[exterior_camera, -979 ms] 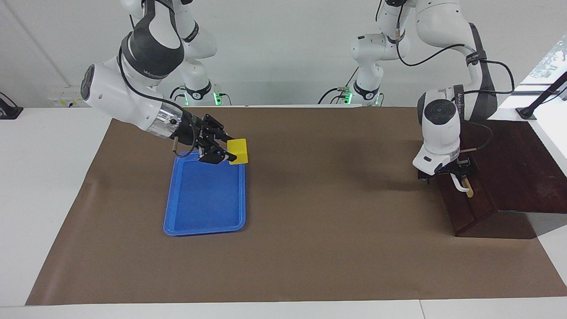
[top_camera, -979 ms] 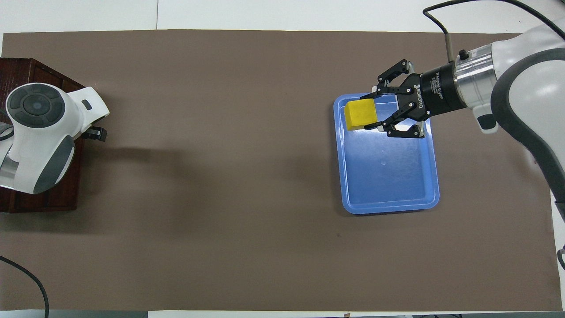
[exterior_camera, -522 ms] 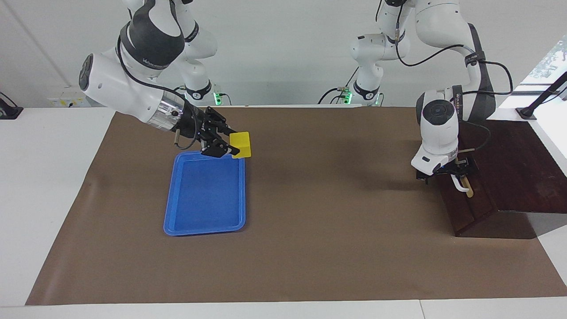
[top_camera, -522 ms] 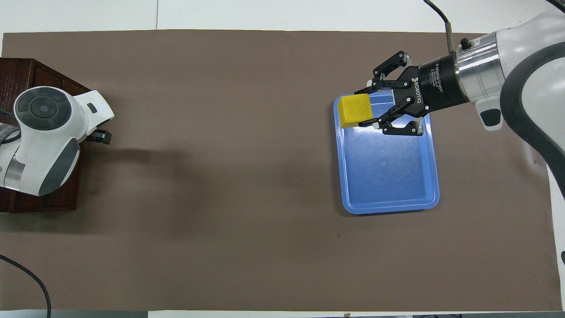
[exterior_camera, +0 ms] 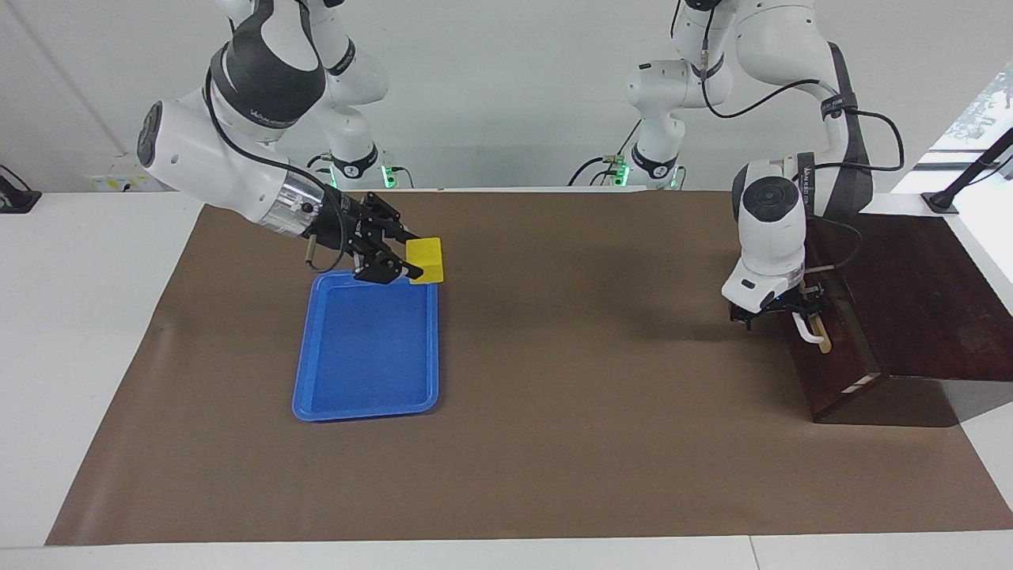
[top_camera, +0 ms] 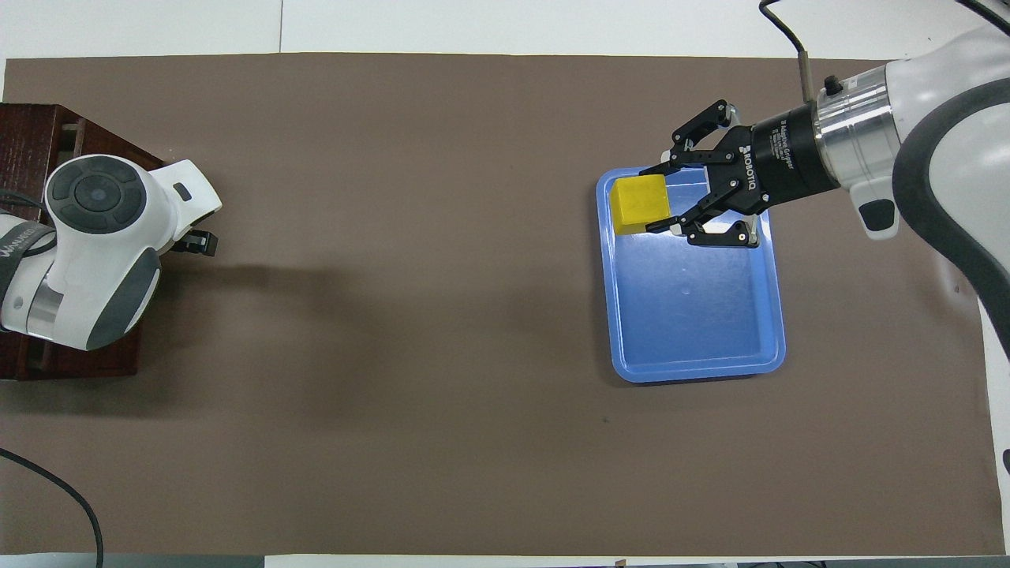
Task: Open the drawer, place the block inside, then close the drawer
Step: 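Pull the drawer open toward the robot with the left gripper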
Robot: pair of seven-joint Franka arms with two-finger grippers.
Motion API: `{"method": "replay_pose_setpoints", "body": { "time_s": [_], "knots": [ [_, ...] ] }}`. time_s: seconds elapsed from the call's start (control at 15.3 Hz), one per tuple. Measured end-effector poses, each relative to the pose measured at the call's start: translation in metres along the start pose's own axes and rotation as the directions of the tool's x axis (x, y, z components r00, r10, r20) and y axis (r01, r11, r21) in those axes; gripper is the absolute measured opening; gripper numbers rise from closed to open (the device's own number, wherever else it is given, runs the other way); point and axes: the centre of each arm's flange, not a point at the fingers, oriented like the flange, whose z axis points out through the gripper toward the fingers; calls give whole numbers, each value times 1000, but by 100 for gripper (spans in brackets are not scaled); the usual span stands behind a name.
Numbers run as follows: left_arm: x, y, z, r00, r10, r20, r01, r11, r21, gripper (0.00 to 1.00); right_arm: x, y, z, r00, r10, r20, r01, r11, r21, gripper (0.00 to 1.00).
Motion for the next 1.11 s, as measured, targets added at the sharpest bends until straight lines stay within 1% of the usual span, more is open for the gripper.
{"method": "replay_pose_setpoints", "body": {
  "time_s": [0.26, 0.72, 1.11],
  "knots": [
    [1, 7, -3, 1000, -13, -1, 13, 1000, -3, 100, 10, 2, 9, 1000, 20, -1, -20, 1000, -19, 55],
    [1, 13, -7, 999, -38, 0, 38, 999, -23, 100, 11, 2, 10, 1000, 22, -2, -22, 1000, -20, 55],
    [0, 19, -10, 999, -47, 14, 48, 999, -18, 100, 11, 2, 10, 1000, 22, -2, -22, 1000, -20, 55]
  ]
}}
